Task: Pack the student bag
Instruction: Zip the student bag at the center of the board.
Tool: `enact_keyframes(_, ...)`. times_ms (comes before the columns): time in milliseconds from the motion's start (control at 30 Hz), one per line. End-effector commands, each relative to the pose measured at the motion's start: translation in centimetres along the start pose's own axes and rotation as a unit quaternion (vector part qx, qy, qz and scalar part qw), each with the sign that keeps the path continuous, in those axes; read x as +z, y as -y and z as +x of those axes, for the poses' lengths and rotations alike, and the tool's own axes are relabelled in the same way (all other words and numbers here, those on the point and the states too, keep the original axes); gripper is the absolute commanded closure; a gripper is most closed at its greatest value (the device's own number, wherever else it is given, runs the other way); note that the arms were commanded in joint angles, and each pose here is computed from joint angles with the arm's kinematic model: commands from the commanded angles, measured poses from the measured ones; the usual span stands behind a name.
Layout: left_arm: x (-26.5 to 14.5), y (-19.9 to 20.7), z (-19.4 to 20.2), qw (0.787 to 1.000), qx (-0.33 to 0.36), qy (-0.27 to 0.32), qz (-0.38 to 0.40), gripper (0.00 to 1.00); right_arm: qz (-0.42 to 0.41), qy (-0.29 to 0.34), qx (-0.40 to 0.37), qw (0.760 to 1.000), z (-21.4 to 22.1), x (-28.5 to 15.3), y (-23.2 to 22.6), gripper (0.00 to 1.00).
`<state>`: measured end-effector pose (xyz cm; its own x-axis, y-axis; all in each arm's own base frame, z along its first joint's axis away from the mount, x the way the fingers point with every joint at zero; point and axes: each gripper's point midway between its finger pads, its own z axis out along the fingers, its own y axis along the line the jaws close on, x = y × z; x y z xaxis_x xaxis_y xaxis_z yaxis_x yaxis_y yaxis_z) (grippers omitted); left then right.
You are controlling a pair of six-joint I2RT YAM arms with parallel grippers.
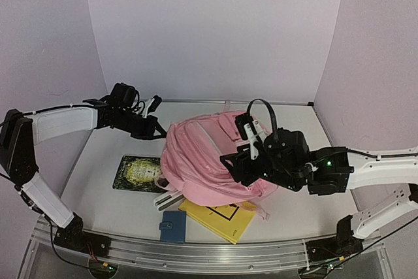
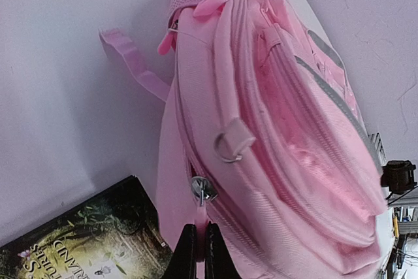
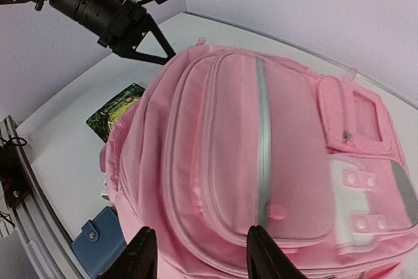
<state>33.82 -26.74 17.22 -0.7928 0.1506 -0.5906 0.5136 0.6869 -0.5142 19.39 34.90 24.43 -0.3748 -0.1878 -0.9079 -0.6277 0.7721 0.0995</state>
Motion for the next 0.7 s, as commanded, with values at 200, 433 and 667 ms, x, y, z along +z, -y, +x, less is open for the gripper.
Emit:
enact_keyframes(200, -5.5, 6.3, -1.8, 0.992, 0.055, 0.089, 0.069, 1.00, -0.006, -0.003, 0.034, 0.999, -3.9, 4.0, -4.1, 0.15)
enact_keyframes(433, -5.8, 7.1, -1.6, 0.992, 0.055, 0.092, 0.072, 1.00, -0.025, -0.040, 0.000, 0.999, -3.0, 8.3, -8.3, 0.20)
enact_keyframes(667, -6.0, 7.9, -1.4, 0.992, 0.057, 0.090, 0.072, 1.00, -0.012, -0.056, -0.030, 0.998, -2.2, 10.6, -9.6, 0.33)
